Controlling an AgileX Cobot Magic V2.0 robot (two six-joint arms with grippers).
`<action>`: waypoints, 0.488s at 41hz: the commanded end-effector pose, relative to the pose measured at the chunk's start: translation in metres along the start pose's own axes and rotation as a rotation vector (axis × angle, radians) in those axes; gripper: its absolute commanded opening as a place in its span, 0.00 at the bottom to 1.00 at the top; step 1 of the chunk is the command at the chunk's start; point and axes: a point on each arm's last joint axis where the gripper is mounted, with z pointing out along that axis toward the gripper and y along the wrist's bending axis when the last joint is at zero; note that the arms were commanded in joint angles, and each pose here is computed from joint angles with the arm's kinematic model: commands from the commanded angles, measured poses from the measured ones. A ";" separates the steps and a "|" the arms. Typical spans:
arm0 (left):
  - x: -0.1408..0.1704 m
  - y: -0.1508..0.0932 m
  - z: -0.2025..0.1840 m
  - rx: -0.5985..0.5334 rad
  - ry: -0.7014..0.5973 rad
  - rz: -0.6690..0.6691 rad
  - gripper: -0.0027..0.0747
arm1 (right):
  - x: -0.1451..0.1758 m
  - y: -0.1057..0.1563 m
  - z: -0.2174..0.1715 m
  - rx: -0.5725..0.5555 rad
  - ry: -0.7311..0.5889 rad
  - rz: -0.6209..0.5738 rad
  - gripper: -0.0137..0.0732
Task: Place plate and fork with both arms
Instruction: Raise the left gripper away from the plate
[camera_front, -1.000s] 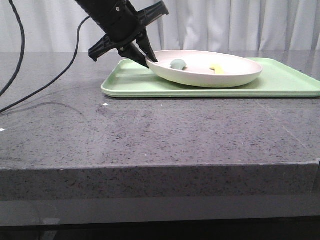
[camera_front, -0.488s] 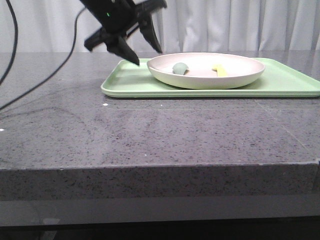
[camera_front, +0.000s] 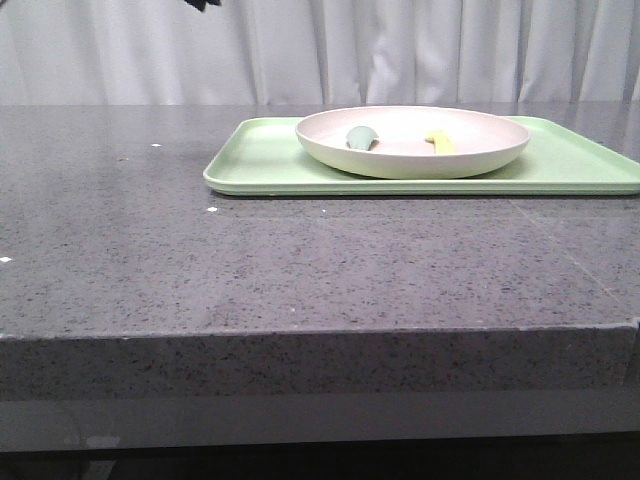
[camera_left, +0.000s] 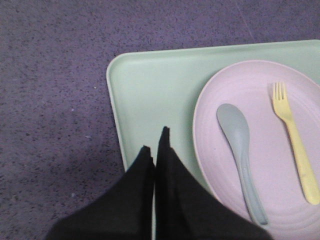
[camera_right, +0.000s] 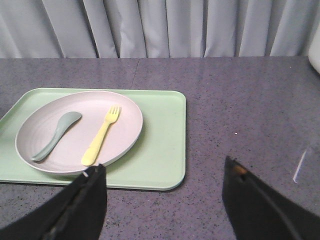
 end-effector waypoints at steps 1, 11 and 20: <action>-0.016 0.000 -0.054 -0.003 -0.147 0.015 0.01 | -0.017 0.001 -0.003 0.000 -0.099 -0.006 0.76; 0.014 0.040 -0.096 -0.109 -0.182 -0.039 0.01 | -0.017 0.001 -0.003 0.000 -0.099 -0.006 0.76; 0.068 0.056 -0.135 -0.193 -0.252 -0.011 0.01 | -0.016 0.001 -0.003 0.000 -0.098 -0.006 0.76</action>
